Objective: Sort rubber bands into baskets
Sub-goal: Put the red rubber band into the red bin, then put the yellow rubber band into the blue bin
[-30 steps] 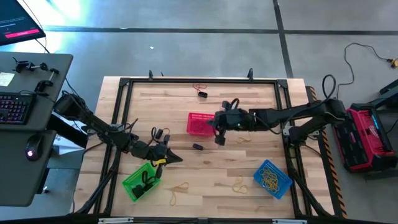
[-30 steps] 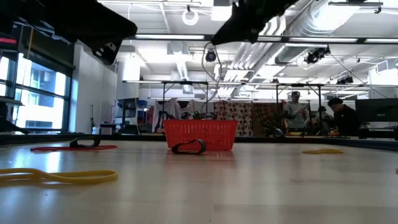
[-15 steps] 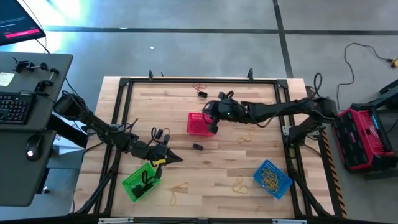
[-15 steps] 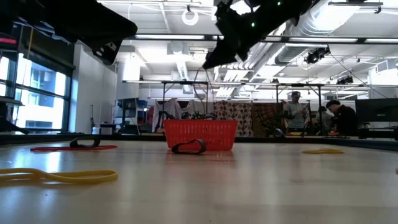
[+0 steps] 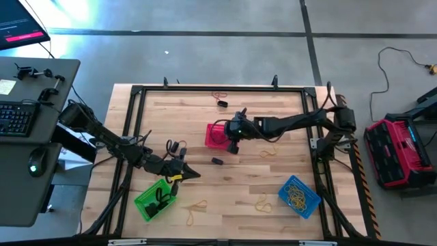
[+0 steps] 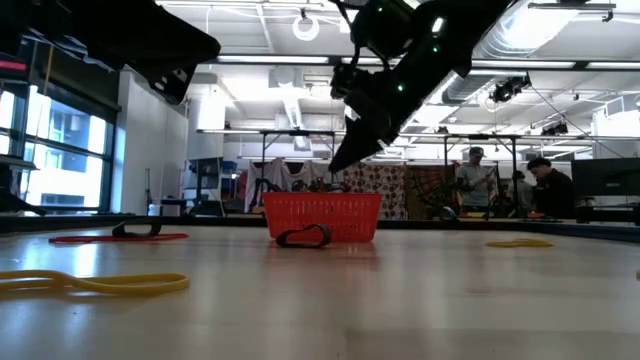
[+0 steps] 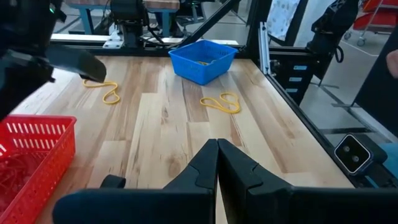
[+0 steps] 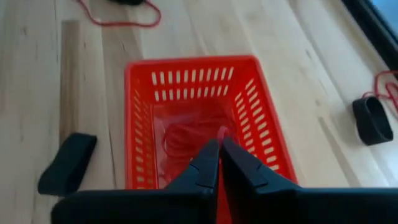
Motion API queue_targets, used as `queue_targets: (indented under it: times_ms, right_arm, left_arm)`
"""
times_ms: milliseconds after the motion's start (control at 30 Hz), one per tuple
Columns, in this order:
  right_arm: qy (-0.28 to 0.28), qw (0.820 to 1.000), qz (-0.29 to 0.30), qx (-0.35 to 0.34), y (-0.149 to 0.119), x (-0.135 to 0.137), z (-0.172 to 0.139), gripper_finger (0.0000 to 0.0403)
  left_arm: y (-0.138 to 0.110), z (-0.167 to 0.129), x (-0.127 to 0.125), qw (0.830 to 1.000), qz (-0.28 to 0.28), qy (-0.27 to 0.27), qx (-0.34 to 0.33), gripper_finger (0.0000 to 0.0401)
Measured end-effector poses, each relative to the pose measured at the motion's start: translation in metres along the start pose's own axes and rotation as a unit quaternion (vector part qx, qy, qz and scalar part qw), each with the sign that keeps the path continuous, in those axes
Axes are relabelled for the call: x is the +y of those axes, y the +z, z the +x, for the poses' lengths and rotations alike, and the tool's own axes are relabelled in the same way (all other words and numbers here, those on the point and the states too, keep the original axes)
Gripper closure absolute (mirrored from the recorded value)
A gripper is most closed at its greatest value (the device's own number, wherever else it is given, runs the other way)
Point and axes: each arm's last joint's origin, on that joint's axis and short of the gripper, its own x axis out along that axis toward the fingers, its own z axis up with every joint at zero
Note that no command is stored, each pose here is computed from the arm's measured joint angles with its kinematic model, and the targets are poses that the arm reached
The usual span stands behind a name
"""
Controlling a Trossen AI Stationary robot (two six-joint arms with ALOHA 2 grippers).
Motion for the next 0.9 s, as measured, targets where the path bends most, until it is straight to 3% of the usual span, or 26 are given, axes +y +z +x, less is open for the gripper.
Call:
queue_targets:
  times_ms: [133,400,533,700,900]
  right_arm:
    - [0.000,1.000,-0.004,0.018,-0.004,0.001,0.003,0.0366]
    - [-0.018,1.000,-0.003,0.019,-0.005,0.001,0.002,0.0263]
    - [-0.019,0.999,-0.007,0.039,0.000,0.001,-0.001,0.0242]
    - [-0.044,0.995,-0.035,0.081,0.017,0.011,-0.017,0.0268]
    - [-0.048,0.990,-0.081,0.101,0.024,0.037,-0.035,0.0375]
  left_arm:
    - [0.000,0.000,0.000,1.000,0.000,0.000,0.001,0.0401]
    - [-0.001,0.000,0.000,1.000,0.002,0.001,0.005,0.0401]
    - [-0.001,0.000,0.000,1.000,0.002,0.001,0.005,0.0401]
    - [-0.002,0.000,0.000,1.000,0.012,0.001,0.008,0.0401]
    - [-0.002,0.000,0.000,1.000,0.020,0.001,0.008,0.0401]
